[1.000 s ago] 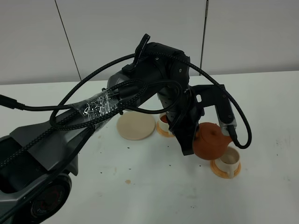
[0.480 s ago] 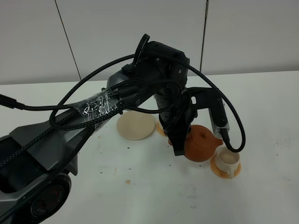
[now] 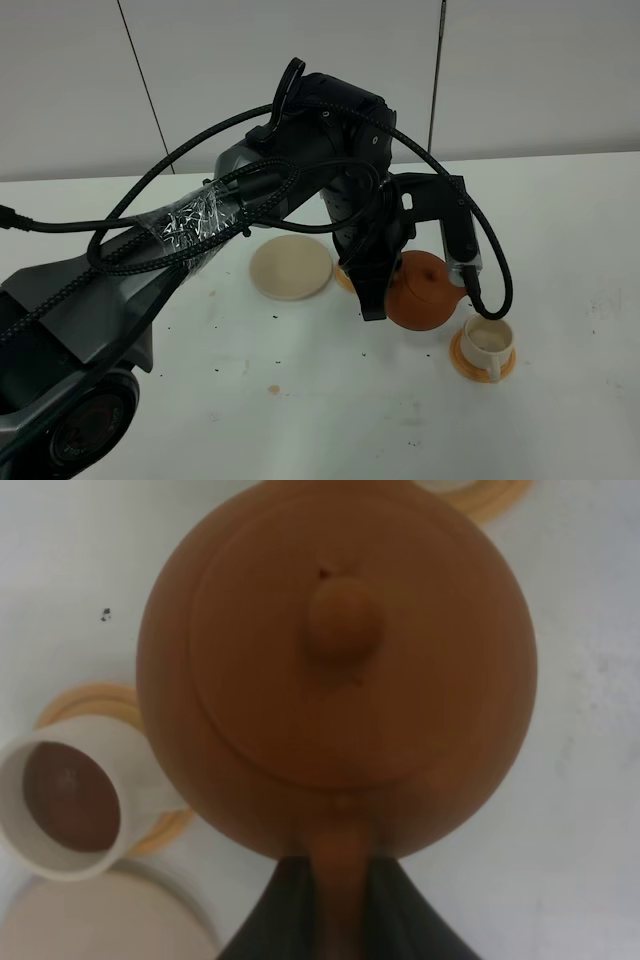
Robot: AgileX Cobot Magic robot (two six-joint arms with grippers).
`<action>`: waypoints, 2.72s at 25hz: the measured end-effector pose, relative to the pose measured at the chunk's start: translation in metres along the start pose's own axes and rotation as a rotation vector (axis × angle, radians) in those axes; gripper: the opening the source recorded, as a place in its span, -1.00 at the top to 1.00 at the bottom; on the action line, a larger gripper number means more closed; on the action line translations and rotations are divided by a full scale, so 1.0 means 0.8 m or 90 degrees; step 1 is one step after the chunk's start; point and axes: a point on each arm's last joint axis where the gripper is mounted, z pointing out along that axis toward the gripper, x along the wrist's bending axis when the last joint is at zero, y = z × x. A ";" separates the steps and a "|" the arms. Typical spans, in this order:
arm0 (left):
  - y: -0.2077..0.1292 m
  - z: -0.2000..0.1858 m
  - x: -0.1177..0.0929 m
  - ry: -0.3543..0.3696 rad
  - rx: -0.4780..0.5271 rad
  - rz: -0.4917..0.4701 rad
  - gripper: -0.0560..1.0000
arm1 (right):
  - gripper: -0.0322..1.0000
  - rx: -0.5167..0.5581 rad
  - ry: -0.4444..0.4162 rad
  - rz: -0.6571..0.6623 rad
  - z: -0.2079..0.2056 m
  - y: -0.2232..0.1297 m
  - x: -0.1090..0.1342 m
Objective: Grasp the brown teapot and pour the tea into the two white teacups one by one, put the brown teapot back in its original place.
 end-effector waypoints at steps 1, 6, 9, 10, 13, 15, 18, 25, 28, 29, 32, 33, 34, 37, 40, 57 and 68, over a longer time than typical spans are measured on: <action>0.000 0.000 0.000 0.002 -0.002 0.010 0.56 | 0.49 0.000 0.000 0.000 0.000 0.000 0.000; 0.004 0.000 0.003 0.026 -0.006 0.054 0.56 | 0.49 0.000 0.000 0.000 0.000 0.000 0.000; 0.010 -0.001 0.002 0.054 0.002 0.091 0.56 | 0.49 0.000 0.000 0.000 0.000 0.000 0.000; 0.011 -0.002 0.002 0.063 0.006 0.103 0.56 | 0.49 0.000 0.000 0.000 0.000 0.000 0.000; 0.018 -0.003 0.000 0.086 0.014 0.141 0.56 | 0.49 0.000 0.000 0.000 0.000 0.000 0.000; 0.022 -0.004 -0.001 0.097 0.016 0.156 0.56 | 0.49 0.000 0.000 0.000 0.000 0.000 0.000; 0.026 -0.004 -0.003 0.106 0.016 0.166 0.56 | 0.49 0.000 0.000 0.000 0.000 0.000 0.000; 0.035 -0.006 -0.009 0.118 0.023 0.223 0.56 | 0.48 0.000 0.000 0.000 0.000 0.000 0.000; 0.037 -0.006 -0.010 0.118 0.024 0.242 0.56 | 0.48 0.000 0.000 0.000 0.000 0.000 0.000; 0.037 -0.006 -0.010 0.119 0.026 0.248 0.56 | 0.48 0.000 0.000 0.000 0.000 0.000 0.000; 0.036 -0.006 -0.010 0.120 0.030 0.267 0.56 | 0.48 0.000 0.000 0.000 0.000 0.000 0.000; 0.036 -0.006 -0.010 0.119 0.033 0.273 0.56 | 0.48 0.000 0.000 0.000 0.000 0.000 0.000; 0.035 -0.006 -0.010 0.118 0.036 0.279 0.56 | 0.48 0.000 0.000 0.000 0.000 0.000 0.000; 0.034 -0.006 -0.009 0.122 0.049 0.294 0.56 | 0.48 0.000 0.000 0.000 0.000 0.000 0.000; 0.033 -0.007 -0.008 0.127 0.057 0.307 0.56 | 0.48 0.000 0.000 0.000 0.000 0.000 0.000; 0.037 -0.007 -0.008 0.136 0.059 0.382 0.56 | 0.48 0.000 0.000 0.000 0.000 0.000 0.000; 0.049 -0.009 -0.017 0.142 0.054 0.403 0.56 | 0.48 0.000 0.000 0.000 0.000 0.000 0.000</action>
